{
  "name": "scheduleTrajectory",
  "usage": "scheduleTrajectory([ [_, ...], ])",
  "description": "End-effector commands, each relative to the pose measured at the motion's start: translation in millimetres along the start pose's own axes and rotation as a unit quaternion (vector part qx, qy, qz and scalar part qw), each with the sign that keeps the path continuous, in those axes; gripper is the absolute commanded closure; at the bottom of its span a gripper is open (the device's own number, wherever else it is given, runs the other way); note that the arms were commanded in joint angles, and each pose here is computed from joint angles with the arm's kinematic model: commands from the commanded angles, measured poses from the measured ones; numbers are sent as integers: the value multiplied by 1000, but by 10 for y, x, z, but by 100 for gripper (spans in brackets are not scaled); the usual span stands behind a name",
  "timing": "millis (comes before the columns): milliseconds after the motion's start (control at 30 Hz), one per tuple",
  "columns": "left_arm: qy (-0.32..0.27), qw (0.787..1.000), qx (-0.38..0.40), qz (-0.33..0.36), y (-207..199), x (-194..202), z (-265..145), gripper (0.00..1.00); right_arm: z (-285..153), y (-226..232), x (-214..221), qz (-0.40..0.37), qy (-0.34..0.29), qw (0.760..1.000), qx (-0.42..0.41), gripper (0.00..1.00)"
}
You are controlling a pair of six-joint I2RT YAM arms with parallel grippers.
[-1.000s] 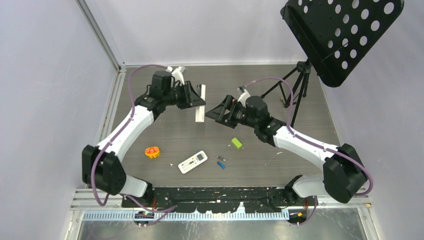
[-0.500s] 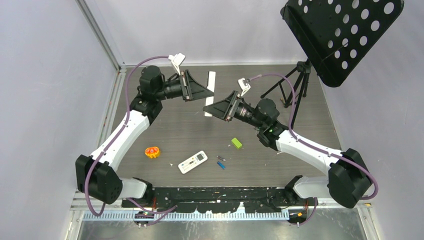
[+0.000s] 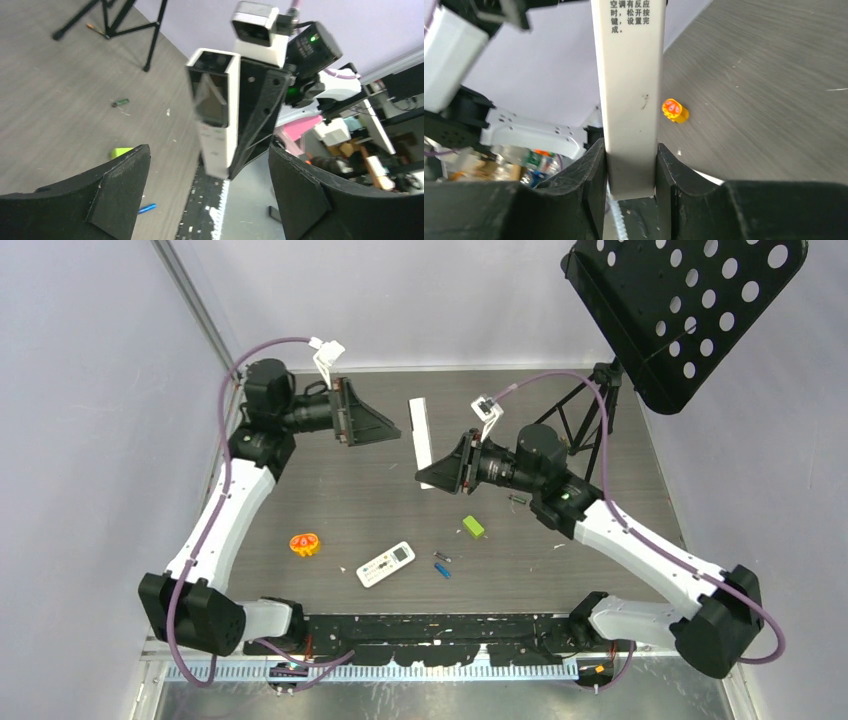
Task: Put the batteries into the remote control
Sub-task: Adjust the remote control.
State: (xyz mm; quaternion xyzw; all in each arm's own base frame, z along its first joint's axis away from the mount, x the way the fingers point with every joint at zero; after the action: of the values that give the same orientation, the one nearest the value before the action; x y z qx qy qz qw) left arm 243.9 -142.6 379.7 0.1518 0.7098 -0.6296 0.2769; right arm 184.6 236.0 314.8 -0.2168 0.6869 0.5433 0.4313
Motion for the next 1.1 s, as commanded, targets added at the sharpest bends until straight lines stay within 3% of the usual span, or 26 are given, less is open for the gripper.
scheduleTrajectory([
  [0, 27, 991, 25, 126, -229, 12, -252, 9, -278, 159, -141, -151, 58, 987, 4, 99],
  [267, 17, 990, 44, 130, -237, -82, -207, 9, -342, 141, -118, -190, 124, 974, 1, 100],
  [433, 41, 990, 80, 107, -165, -33, -182, 11, -329, 151, -157, -216, 147, 965, -15, 100],
  [600, 57, 986, 91, 125, -66, 84, -150, 14, -281, 185, -183, -219, 162, 961, -49, 100],
  [1067, 112, 969, 143, 165, -31, 356, 54, 44, -249, 316, -181, -223, 175, 953, -105, 100],
])
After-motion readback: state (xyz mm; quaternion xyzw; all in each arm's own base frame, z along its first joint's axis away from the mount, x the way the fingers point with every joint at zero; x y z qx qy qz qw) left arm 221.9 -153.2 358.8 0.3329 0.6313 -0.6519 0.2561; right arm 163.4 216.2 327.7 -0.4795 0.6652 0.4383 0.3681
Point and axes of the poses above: each gripper's point midway between its finger pads, its own z axis out along the fingers, its own y axis along the line the jaws close on, x = y × z, the point moved 10 cm from there along -z, back along the fingers, and after that the axes turned 10 degrees about -z, right-handed, at the moved point
